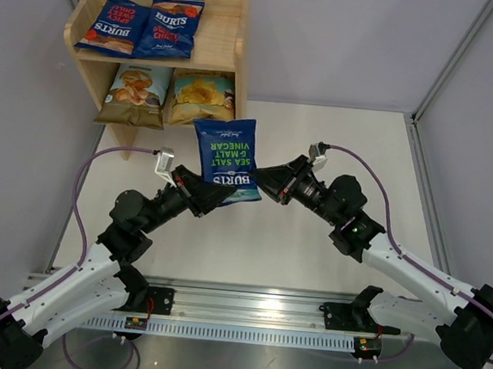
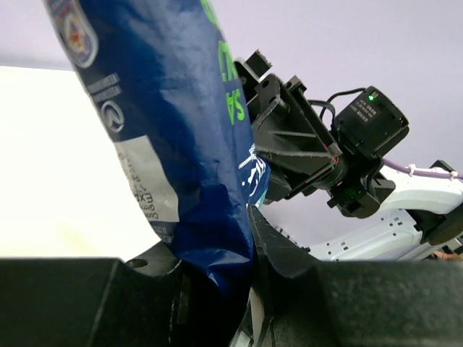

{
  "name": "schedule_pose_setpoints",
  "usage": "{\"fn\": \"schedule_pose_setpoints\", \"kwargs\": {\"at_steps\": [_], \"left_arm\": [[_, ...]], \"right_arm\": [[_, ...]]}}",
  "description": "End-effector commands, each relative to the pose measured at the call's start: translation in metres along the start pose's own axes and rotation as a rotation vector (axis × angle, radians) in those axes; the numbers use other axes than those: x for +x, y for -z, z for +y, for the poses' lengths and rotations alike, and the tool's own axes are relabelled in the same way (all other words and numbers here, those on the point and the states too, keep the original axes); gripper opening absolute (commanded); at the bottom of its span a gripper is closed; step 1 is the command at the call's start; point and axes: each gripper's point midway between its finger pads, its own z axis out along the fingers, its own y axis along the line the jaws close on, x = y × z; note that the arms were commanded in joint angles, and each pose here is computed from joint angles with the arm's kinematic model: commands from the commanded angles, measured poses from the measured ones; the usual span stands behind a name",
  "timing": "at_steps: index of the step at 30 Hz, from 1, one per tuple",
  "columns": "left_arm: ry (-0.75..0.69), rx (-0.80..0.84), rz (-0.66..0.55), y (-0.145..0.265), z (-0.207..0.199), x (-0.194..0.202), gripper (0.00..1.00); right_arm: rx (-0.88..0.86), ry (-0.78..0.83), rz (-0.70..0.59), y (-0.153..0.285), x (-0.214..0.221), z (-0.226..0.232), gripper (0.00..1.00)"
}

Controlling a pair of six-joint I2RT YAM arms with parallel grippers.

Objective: Place and organize the chips bags onto the shelf

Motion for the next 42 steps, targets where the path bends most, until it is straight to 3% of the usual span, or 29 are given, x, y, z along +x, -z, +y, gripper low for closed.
{"fn": "schedule_pose_setpoints", "kwargs": {"at_steps": [1,6,9,11,14,15,18,26,38,42], "left_arm": [[-0.062,0.121,-0.010,0.000,-0.031,-0.014,0.14],[-0.095,0.239,0.048,0.004,-0.053,-0.008,0.09],[-0.118,0.342,0.107,0.011,-0.071,0.000,0.09],[-0.136,0.395,0.137,0.015,-0.079,0.004,0.09],[-0.157,0.490,0.207,0.022,-0.095,0.011,0.09],[-0.159,0.508,0.225,0.023,-0.097,0.013,0.09],[-0.167,0.555,0.270,0.028,-0.104,0.016,0.09],[-0.145,0.600,0.321,0.026,-0.112,0.017,0.09],[-0.098,0.698,0.408,0.027,-0.121,0.029,0.11],[-0.081,0.708,0.446,0.026,-0.119,0.037,0.12]], "right_arm": [[-0.050,0.107,-0.082,0.012,-0.010,0.024,0.32],[0.026,0.225,-0.149,0.028,-0.022,0.016,0.54],[0.114,0.376,-0.146,0.042,-0.028,0.007,0.63],[0.218,0.430,-0.118,0.053,-0.029,-0.003,0.67],[0.185,0.548,0.024,0.067,-0.011,0.011,0.72],[0.172,0.576,0.062,0.071,-0.006,0.015,0.78],[0.122,0.663,0.231,0.085,0.018,0.029,0.79],[-0.123,0.718,0.434,0.117,0.062,0.074,0.81],[-0.093,0.683,0.346,0.086,0.043,0.072,0.88],[-0.128,0.649,0.360,0.081,0.046,0.077,0.82]]}}
